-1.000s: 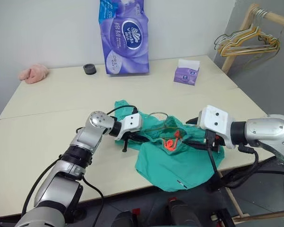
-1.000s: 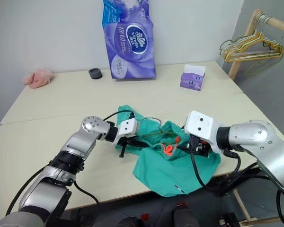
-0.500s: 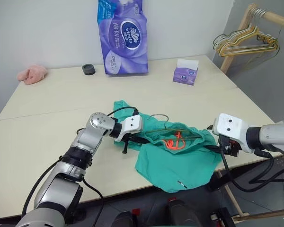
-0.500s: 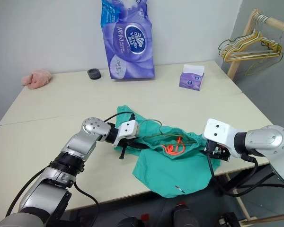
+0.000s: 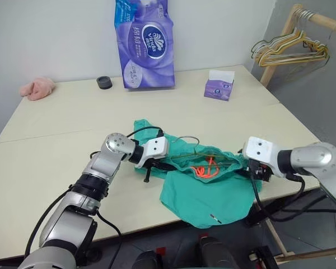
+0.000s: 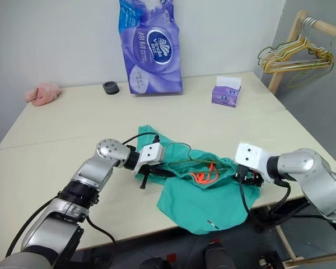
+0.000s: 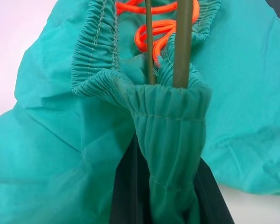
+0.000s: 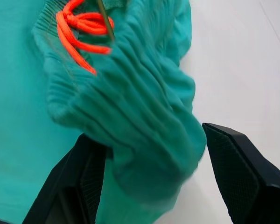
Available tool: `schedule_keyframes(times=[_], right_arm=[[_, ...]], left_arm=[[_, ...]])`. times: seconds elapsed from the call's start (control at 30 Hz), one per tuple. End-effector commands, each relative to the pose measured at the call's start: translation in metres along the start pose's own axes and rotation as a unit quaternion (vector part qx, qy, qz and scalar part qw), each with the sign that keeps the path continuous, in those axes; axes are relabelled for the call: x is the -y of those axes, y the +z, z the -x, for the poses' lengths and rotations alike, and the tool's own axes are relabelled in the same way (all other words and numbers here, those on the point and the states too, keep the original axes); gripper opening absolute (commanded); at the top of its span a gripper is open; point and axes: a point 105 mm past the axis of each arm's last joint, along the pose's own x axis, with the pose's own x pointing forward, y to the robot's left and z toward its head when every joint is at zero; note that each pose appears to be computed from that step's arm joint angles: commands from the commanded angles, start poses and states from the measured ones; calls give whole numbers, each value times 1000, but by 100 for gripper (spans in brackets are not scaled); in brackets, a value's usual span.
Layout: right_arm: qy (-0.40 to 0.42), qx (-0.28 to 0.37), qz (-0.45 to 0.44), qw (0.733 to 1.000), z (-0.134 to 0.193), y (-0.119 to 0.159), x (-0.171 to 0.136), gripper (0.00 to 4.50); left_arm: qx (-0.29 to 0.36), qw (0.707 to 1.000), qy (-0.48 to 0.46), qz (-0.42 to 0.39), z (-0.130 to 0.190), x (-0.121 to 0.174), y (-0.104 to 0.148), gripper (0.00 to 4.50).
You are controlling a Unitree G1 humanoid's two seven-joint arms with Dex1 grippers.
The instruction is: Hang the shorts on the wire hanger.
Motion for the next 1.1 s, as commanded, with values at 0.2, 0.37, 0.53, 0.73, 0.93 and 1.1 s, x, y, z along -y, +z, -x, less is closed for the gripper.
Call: schedule_keyframes(times=[0.2,0.37,0.53,0.73,0.93,1.1], right_arm=[[39,-7,5,999,-10,1,1,173],[46,-1,-4,999,-12,2,1,4],[44,8,-14,999,-12,4,2,4],[34,19,-24,999,-11,7,3,0],[31,22,-23,999,-7,9,3,0],[33,23,-18,999,3,11,2,0]], left_arm=[[9,1000,7,-26,4,-4,13,0],[27,999,26,-26,5,-8,17,0],[47,998,45,-25,6,-13,22,0],[81,995,65,1,14,-22,27,140],[54,995,83,-2,25,-28,11,324],[35,992,118,10,40,-43,-4,347]])
